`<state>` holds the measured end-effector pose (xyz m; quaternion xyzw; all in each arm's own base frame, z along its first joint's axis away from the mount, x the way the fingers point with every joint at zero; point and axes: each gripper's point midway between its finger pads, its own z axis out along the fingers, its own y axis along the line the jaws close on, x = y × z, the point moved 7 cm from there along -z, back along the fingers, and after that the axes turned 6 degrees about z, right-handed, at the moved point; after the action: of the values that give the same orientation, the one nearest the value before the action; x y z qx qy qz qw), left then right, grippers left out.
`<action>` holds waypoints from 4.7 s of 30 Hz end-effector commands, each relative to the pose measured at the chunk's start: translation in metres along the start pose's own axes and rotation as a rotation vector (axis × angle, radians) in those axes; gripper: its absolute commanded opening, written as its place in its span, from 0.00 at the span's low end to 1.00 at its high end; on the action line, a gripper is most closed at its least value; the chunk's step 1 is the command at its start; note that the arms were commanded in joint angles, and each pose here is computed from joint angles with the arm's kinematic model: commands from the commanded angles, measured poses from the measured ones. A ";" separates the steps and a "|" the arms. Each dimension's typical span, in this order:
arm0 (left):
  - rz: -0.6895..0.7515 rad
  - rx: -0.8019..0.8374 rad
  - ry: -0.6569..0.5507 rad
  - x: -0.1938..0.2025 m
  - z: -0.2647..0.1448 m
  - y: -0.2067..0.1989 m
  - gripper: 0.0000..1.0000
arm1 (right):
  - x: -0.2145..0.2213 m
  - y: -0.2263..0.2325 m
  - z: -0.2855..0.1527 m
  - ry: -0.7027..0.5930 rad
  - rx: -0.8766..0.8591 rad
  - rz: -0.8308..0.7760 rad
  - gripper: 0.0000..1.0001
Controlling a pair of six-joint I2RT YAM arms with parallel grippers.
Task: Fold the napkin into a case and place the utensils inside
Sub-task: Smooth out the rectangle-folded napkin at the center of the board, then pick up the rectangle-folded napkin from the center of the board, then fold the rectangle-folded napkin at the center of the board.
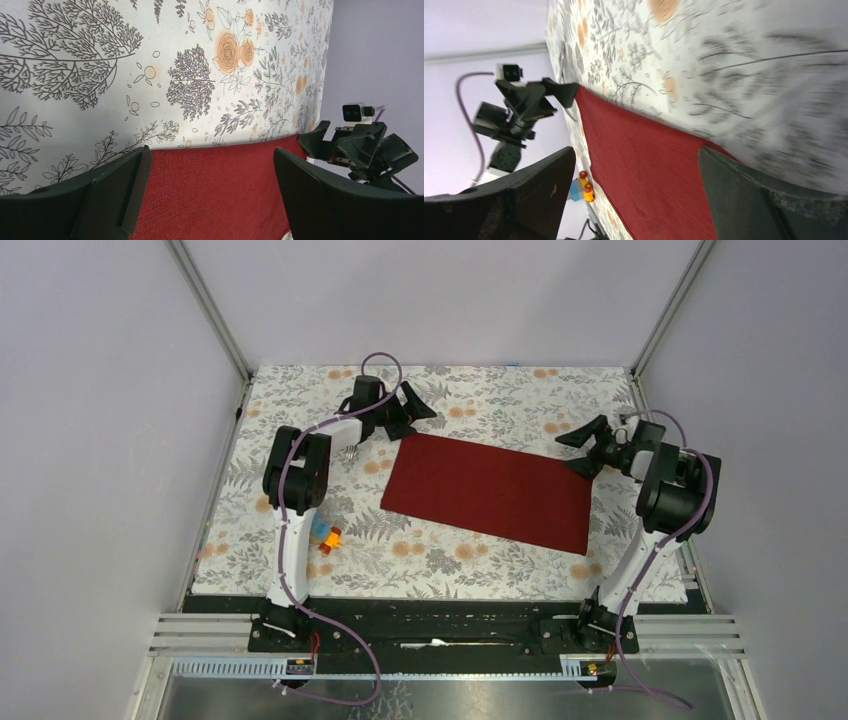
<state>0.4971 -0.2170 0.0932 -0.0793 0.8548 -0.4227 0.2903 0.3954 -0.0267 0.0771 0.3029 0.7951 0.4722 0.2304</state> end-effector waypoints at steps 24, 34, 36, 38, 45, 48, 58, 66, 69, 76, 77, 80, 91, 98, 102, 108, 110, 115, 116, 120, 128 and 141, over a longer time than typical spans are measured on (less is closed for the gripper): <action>0.365 0.170 0.090 0.049 -0.145 -0.187 0.99 | 0.040 0.012 -0.104 0.048 0.984 -0.147 0.71; 0.484 0.207 0.147 0.074 -0.162 -0.199 0.99 | 0.045 -0.020 -0.087 0.207 1.012 -0.148 0.52; 0.477 0.217 0.156 0.075 -0.162 -0.200 0.99 | 0.045 -0.025 -0.087 0.213 1.036 -0.146 0.50; 0.472 0.227 0.165 0.076 -0.162 -0.199 0.99 | 0.047 -0.028 -0.086 0.226 1.036 -0.141 0.49; 0.461 0.234 0.165 0.074 -0.163 -0.197 0.99 | 0.056 -0.040 -0.080 0.265 1.045 -0.130 0.49; 0.438 0.256 0.162 0.070 -0.165 -0.195 0.99 | 0.057 -0.041 -0.074 0.282 1.054 -0.142 0.48; 0.419 0.249 0.135 0.061 -0.170 -0.190 0.99 | 0.071 -0.062 -0.058 0.348 1.128 -0.184 0.31; 0.418 0.250 0.134 0.060 -0.170 -0.188 0.99 | 0.063 -0.053 -0.065 0.315 1.089 -0.344 0.00; 0.418 0.253 0.132 0.060 -0.171 -0.188 0.99 | 0.049 -0.051 -0.088 0.249 1.281 -0.402 0.00; 0.405 0.269 0.145 0.063 -0.169 -0.188 0.99 | 0.020 -0.036 -0.132 0.037 1.536 -0.497 0.00; 0.405 0.271 0.145 0.062 -0.170 -0.188 0.99 | 0.017 -0.033 -0.137 0.012 1.566 -0.511 0.00; 0.396 0.282 0.153 0.063 -0.169 -0.189 0.99 | 0.011 -0.022 -0.144 -0.047 1.581 -0.525 0.00; 0.356 0.305 0.159 0.059 -0.168 -0.183 0.99 | 0.073 0.031 -0.084 0.034 1.289 -0.690 0.00; 0.353 0.290 0.139 0.052 -0.170 -0.178 0.99 | 0.138 0.077 0.006 0.220 1.067 -0.832 0.00; 0.343 0.279 0.134 0.048 -0.169 -0.172 0.99 | 0.175 0.102 0.058 0.293 0.958 -0.892 0.00; 0.335 0.266 0.123 0.043 -0.169 -0.166 0.99 | 0.206 0.114 0.105 0.393 0.862 -0.898 0.00; 0.332 0.265 0.121 0.042 -0.170 -0.165 0.99 | 0.213 0.116 0.113 0.417 0.819 -0.882 0.00; 0.322 0.260 0.106 0.035 -0.173 -0.162 0.99 | 0.227 0.119 0.125 0.488 0.750 -0.869 0.00; 0.317 0.259 0.103 0.034 -0.174 -0.160 0.99 | 0.229 0.119 0.126 0.509 0.729 -0.862 0.00; 0.314 0.261 0.088 0.029 -0.178 -0.159 0.99 | 0.232 0.116 0.129 0.537 0.713 -0.861 0.00; 0.310 0.253 0.063 0.021 -0.184 -0.155 0.99 | 0.235 0.121 0.135 0.569 0.666 -0.861 0.00; 0.287 0.275 0.062 0.019 -0.186 -0.153 0.99 | 0.237 0.133 0.138 0.571 0.630 -0.840 0.00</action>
<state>0.3637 -0.1957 0.2679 0.0739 0.8250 -0.4747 0.2976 0.3507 0.2601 0.1024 -0.1149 0.9836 0.1204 0.0701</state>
